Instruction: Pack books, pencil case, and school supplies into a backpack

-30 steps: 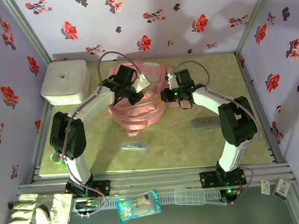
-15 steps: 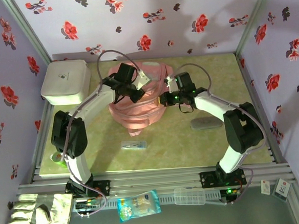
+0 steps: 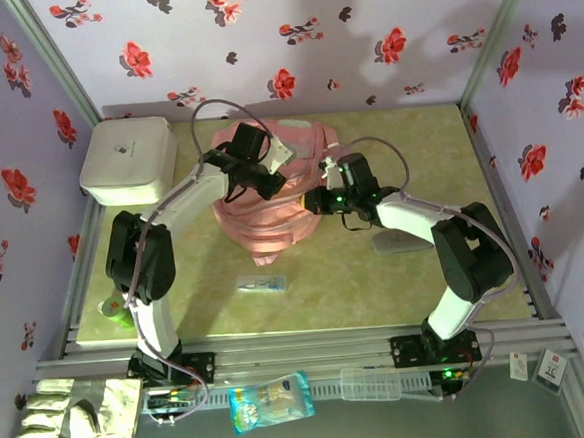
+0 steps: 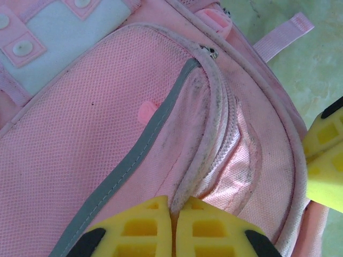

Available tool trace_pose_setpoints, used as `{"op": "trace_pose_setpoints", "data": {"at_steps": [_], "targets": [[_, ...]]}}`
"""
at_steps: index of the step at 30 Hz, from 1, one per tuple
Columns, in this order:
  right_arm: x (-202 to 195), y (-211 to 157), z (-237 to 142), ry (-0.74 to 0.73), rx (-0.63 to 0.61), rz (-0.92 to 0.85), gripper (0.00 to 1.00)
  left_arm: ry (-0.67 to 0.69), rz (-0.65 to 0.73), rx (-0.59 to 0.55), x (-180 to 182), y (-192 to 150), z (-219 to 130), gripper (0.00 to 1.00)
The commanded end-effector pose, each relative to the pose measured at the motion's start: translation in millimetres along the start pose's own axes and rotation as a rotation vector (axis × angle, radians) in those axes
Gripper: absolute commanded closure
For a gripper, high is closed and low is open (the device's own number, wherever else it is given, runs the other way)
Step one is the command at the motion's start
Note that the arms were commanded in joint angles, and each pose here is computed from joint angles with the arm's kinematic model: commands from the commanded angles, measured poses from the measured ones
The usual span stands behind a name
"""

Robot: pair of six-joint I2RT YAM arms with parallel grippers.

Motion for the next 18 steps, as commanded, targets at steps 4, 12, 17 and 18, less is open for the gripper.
{"op": "trace_pose_setpoints", "data": {"at_steps": [4,12,17,18], "targets": [[21,-7,-6,0.082,0.023,-0.071,0.97,-0.013,0.053,-0.106,4,24,7,1.0],[14,-13,-21,-0.092,0.081,-0.163,0.97,0.034,0.187,0.055,4,3,6,1.0],[22,-14,-14,-0.038,0.104,-0.154,0.97,0.034,0.164,0.039,1,10,10,1.0],[25,-16,-11,-0.02,0.108,-0.156,0.96,0.035,0.154,0.029,0,12,12,1.0]]}}
Point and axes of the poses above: each hand's point on the last joint's axis, 136 mm out from that joint toward the fingers, its own z axis out along the fingers, its own x axis along the line the jaws close on, y = z × x, the point moved 9 cm from there along -z, back along the fingers, and after that the axes turned 2 degrees about z, right-handed, at the moved point
